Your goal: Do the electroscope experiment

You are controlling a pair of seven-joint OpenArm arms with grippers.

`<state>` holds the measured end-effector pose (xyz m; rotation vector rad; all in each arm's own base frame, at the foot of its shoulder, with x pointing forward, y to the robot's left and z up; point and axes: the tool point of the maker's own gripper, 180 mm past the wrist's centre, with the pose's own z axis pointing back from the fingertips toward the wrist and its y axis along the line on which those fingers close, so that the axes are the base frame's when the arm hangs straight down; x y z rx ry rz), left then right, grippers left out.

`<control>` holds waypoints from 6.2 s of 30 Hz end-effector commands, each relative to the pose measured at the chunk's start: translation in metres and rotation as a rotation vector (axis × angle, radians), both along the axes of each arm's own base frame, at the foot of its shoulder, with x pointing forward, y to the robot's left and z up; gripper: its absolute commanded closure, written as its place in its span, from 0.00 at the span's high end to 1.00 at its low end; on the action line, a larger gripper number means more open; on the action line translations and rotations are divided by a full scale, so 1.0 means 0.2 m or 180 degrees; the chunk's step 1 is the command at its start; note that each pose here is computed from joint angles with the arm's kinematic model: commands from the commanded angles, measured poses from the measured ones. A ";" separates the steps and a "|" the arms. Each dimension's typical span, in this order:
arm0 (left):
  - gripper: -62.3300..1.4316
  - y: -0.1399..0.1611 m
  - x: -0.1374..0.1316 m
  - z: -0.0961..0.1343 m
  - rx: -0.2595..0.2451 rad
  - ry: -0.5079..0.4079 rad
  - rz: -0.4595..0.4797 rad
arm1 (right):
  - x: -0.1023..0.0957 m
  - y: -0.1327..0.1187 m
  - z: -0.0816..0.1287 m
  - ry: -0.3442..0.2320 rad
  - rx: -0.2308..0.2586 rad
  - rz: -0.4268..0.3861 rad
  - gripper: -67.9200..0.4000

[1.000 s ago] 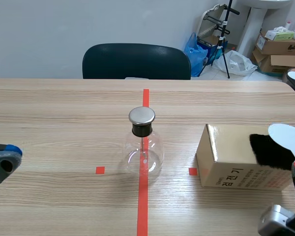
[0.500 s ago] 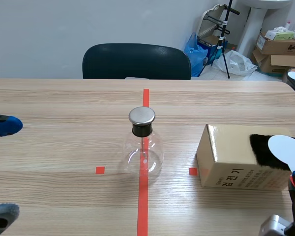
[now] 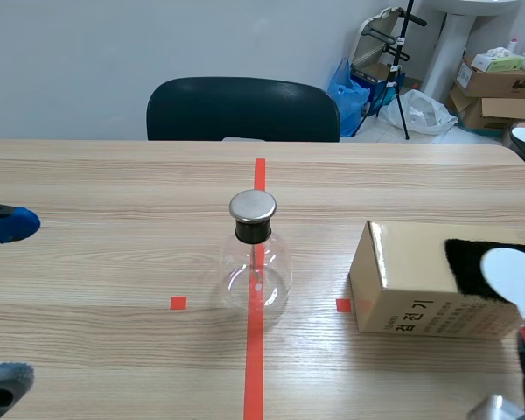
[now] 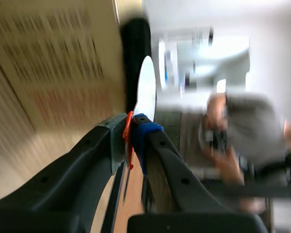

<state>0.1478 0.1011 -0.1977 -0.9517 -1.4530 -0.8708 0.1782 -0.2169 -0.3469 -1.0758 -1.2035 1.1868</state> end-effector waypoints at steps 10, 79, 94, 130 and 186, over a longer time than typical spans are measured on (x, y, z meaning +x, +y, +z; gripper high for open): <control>1.00 0.00 0.01 0.03 -0.0084 -0.0028 0.0030 | -0.01 0.04 0.03 -0.0094 -0.0205 0.0235 0.02; 1.00 -0.02 -0.02 -0.02 0.0118 -0.0050 -0.0095 | -0.01 0.11 -0.01 0.0022 -0.0300 0.0461 0.02; 1.00 -0.02 -0.02 -0.02 0.0118 -0.0051 -0.0095 | -0.01 0.10 0.00 -0.0023 -0.0268 0.0403 0.02; 1.00 -0.02 -0.02 -0.02 0.0118 -0.0050 -0.0095 | -0.02 0.03 -0.02 0.0005 -0.0235 0.0113 0.02; 1.00 -0.02 -0.02 -0.02 0.0118 -0.0050 -0.0095 | 0.08 0.11 0.11 -0.0198 -0.0492 0.0219 0.02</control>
